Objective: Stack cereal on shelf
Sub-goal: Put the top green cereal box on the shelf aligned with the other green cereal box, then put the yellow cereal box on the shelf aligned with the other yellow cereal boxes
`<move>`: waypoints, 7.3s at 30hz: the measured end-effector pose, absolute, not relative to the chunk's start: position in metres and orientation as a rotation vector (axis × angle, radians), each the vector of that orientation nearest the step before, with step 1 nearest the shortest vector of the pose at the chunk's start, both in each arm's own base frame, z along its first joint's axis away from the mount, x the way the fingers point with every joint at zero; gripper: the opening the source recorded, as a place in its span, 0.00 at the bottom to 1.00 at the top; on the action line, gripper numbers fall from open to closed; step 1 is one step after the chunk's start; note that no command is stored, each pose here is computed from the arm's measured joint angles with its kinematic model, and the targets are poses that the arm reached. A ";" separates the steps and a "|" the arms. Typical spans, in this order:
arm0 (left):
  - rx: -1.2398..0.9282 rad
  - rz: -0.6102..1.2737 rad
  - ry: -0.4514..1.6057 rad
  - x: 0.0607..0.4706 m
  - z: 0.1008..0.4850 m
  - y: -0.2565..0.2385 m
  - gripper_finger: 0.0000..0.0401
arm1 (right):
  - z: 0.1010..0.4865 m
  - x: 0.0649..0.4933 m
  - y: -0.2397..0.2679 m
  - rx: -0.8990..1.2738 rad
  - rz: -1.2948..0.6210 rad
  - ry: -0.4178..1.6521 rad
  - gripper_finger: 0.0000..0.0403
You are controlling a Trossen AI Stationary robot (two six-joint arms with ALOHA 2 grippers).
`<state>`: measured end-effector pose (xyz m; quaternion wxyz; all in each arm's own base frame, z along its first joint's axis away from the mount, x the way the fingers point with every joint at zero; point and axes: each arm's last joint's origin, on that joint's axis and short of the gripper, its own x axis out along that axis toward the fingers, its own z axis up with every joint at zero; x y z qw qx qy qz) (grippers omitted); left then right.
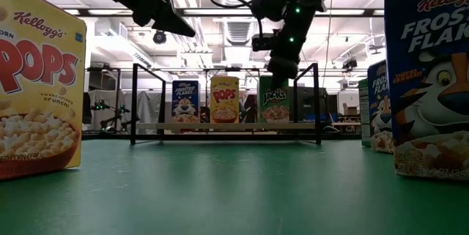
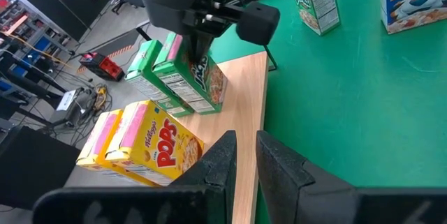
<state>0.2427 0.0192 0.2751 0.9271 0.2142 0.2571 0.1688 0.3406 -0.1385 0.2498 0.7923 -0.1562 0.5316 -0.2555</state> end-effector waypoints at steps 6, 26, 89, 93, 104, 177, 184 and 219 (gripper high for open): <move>0.439 0.347 0.527 0.243 0.275 0.019 0.10 | 0.251 0.341 -0.142 -0.353 -0.550 1.131 0.03; 0.439 0.347 0.527 0.243 0.275 0.019 0.10 | 0.247 0.337 -0.141 -0.329 -0.550 1.177 0.03; 0.339 0.369 0.534 0.241 0.273 0.019 0.10 | 0.290 0.292 -0.046 -0.266 -0.367 0.611 0.03; 0.299 0.378 0.536 0.241 0.272 0.019 0.10 | 0.286 0.274 -0.037 -0.218 -0.328 0.580 0.03; -0.044 0.354 0.544 0.239 0.266 0.015 0.10 | 0.264 0.259 -0.027 -0.276 -0.285 0.544 0.03; -0.937 0.804 1.412 0.304 0.258 -0.171 0.65 | 0.282 0.266 -0.029 -0.610 -0.106 0.247 0.03; -0.933 0.806 1.405 0.305 0.258 -0.171 0.55 | 0.281 0.266 -0.028 -0.609 -0.106 0.247 0.03; -0.709 0.546 1.453 0.316 0.267 -0.139 0.43 | 0.281 0.266 -0.029 -0.604 -0.108 0.251 0.03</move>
